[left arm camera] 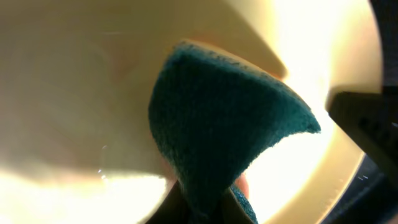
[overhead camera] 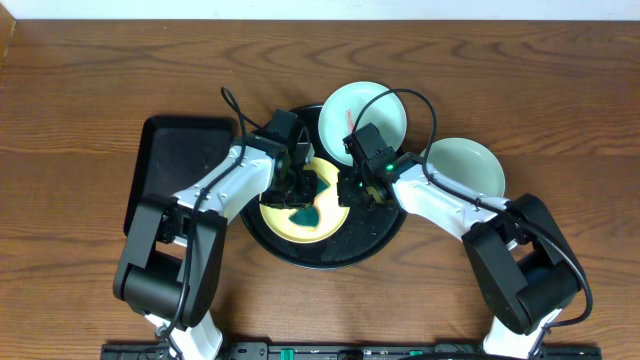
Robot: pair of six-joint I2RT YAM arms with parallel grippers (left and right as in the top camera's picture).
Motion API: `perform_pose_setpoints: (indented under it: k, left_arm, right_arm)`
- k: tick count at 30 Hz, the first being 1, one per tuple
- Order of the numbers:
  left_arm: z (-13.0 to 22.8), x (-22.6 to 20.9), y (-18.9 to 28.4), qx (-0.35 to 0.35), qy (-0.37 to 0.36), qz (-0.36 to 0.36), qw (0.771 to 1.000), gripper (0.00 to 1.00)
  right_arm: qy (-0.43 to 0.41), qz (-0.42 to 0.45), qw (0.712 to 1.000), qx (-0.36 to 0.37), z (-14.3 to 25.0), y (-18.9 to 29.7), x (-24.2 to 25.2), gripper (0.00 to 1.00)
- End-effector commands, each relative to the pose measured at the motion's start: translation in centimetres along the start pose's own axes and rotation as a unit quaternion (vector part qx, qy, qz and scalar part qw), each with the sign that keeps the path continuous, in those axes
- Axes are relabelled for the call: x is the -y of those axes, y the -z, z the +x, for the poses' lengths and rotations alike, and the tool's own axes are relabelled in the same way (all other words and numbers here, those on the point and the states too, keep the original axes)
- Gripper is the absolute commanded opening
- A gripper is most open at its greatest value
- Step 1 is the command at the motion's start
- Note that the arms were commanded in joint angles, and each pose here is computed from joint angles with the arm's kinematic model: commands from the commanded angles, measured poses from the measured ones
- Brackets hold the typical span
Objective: Clean dirty plates on tray and stack at the side
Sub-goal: 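Scrub the yellow plate with the sponge in the left gripper, then lift the sponge and return the left arm beside the sponge tray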
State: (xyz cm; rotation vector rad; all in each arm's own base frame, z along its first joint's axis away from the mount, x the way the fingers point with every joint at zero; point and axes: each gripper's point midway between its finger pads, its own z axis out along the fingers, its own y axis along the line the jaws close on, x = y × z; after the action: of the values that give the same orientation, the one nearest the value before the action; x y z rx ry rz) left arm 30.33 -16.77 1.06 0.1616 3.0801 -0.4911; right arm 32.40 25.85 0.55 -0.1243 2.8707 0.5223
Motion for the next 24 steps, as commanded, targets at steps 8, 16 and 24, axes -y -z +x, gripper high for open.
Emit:
perform_pose_setpoints:
  k: [8, 16, 24]
  left_arm:
    - [-2.8, -6.8, 1.1, 0.073, 0.003, -0.197, 0.978, 0.07]
    - [-5.0, -6.5, 3.2, 0.104, 0.002, -0.215, 0.971, 0.08]
    - [-6.7, -6.1, 5.6, 0.123, 0.005, -0.233, 0.965, 0.07]
  right_arm:
    - [0.001, 0.01, 1.0, 0.005, -0.5, 0.0, 0.5, 0.01]
    - [0.001, 0.01, 1.0, 0.005, -0.5, 0.0, 0.5, 0.01]
    - [0.002, 0.01, 1.0, 0.004, -0.5, 0.0, 0.5, 0.01]
